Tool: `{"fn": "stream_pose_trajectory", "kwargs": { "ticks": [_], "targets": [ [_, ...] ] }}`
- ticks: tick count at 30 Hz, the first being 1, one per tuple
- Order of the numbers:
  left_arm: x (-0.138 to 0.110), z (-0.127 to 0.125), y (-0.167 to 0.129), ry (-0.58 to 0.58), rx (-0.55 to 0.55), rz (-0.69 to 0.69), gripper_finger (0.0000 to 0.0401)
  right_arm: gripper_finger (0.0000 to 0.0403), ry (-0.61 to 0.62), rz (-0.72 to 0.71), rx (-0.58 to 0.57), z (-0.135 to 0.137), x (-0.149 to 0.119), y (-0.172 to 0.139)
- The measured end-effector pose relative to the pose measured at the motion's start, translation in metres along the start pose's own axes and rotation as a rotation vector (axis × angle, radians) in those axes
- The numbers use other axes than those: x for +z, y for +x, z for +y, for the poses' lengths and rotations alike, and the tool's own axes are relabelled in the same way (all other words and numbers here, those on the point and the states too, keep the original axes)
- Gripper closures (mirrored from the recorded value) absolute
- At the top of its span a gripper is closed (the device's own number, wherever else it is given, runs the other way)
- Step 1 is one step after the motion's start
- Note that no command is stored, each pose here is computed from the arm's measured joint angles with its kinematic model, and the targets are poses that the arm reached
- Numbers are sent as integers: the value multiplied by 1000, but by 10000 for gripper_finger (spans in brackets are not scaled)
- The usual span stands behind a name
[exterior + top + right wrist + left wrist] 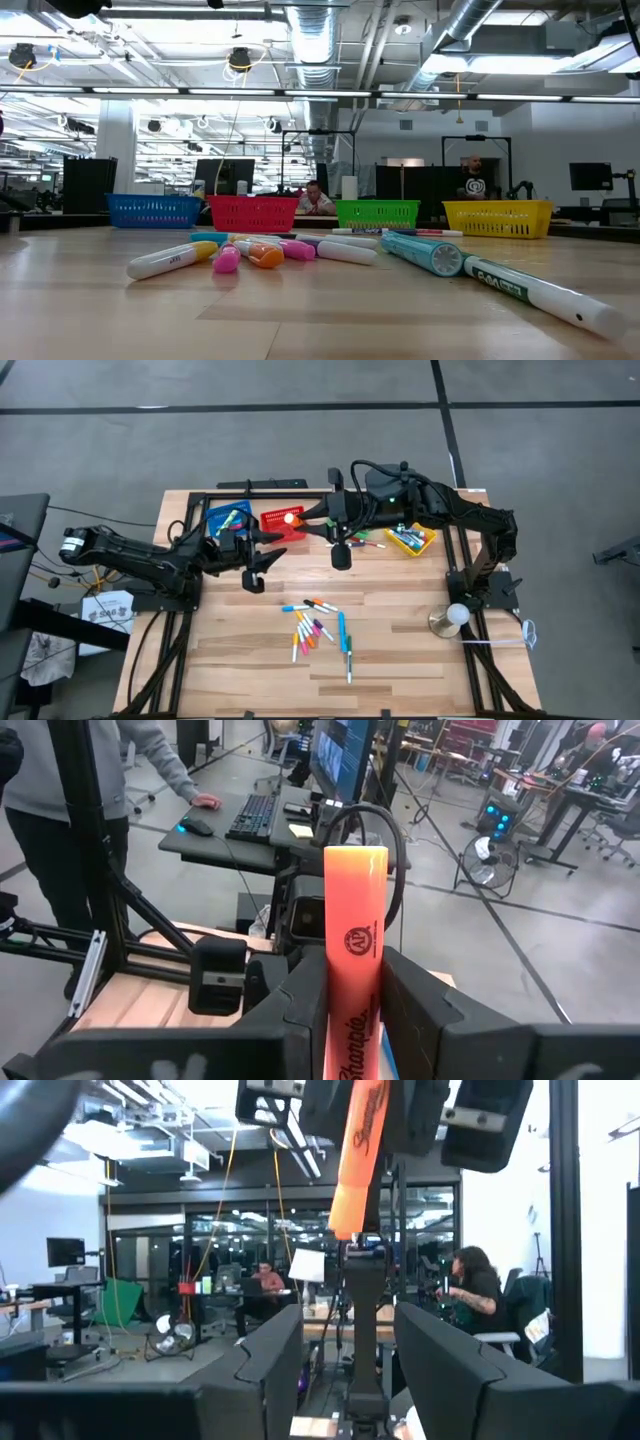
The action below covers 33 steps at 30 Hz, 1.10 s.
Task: Pick & Place Markers
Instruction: Put the large orange highlighter pen into the blue bin
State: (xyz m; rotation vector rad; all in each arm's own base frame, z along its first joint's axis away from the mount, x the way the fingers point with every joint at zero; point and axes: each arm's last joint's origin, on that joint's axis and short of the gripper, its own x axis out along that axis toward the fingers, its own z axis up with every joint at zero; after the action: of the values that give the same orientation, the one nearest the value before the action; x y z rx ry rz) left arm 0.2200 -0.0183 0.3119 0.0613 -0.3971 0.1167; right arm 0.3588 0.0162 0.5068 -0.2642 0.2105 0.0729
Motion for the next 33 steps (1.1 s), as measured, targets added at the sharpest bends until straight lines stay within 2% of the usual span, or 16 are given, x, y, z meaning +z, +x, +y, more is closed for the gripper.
{"fn": "stream_pose_trajectory", "kwargs": {
  "ticks": [8, 23, 33],
  "targets": [
    [13, 1, 15, -5, 4, -51, 242, 337, 0, 0, 0, 0, 0, 0],
    [11, 3, 72, 23, -88, -59, 242, 337, 0, 10, 3, 0, -1, 0],
    [23, 3, 79, 45, -83, -106, 242, 337, 0, 30, 10, 1, -3, 0]
  ]
}}
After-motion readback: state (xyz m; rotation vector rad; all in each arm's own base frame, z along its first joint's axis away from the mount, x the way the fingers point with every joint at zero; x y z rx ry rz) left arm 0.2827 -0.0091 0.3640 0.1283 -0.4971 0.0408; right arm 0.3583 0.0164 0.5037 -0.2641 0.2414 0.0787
